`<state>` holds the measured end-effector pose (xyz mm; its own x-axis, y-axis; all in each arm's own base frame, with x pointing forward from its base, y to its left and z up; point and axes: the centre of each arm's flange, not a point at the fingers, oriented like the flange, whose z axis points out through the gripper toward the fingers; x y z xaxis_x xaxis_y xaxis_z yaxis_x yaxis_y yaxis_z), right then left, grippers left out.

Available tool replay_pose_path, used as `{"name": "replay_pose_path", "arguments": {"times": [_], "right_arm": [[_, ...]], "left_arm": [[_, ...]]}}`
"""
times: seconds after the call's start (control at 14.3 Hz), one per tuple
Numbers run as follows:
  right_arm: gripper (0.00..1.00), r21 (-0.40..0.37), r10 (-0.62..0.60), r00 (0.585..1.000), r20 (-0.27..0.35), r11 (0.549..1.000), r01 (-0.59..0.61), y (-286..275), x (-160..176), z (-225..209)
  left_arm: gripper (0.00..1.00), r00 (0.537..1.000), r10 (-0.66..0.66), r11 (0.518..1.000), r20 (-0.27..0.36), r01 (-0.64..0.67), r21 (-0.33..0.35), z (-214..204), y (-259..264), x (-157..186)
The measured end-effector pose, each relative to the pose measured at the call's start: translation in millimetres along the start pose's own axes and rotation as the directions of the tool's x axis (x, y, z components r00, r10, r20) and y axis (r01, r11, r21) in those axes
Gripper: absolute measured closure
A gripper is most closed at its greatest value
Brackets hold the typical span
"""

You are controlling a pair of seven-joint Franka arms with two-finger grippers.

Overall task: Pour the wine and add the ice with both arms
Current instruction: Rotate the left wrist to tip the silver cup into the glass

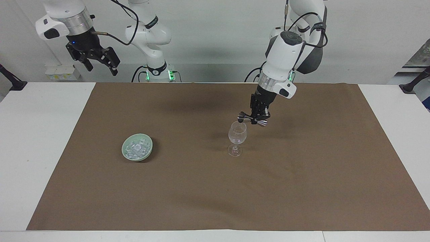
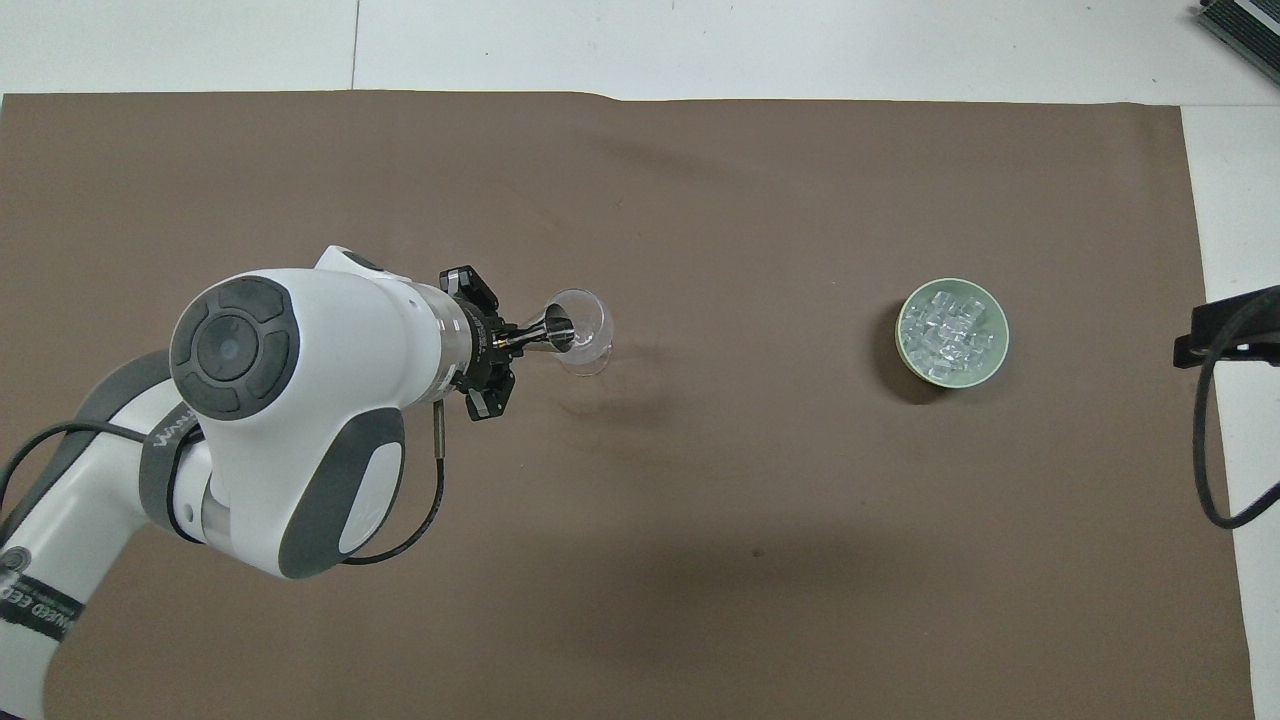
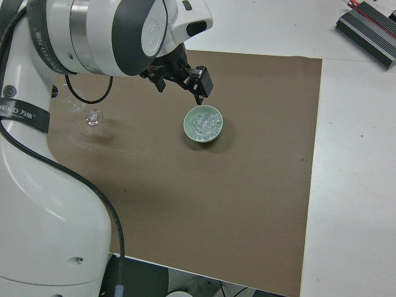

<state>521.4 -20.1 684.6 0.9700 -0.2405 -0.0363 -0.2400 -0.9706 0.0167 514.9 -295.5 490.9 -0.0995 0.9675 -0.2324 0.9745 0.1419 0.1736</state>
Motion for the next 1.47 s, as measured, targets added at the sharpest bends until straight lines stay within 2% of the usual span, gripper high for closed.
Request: {"name": "replay_pose_path", "arguments": {"times": [0.7,1.47], "right_arm": [[0.00,0.000,0.000,1.000,0.000,1.000,0.000,0.0,0.0,0.0],[0.00,0.000,0.000,1.000,0.000,1.000,0.000,0.0,0.0,0.0]], "left_arm": [[0.79,0.993,0.049,0.999,-0.111,-0.052,-0.017,-1.0,-9.4,-8.5],[0.79,0.979,0.076,0.995,-0.187,-0.087,-0.051,-12.7,-13.0,-21.8]]}}
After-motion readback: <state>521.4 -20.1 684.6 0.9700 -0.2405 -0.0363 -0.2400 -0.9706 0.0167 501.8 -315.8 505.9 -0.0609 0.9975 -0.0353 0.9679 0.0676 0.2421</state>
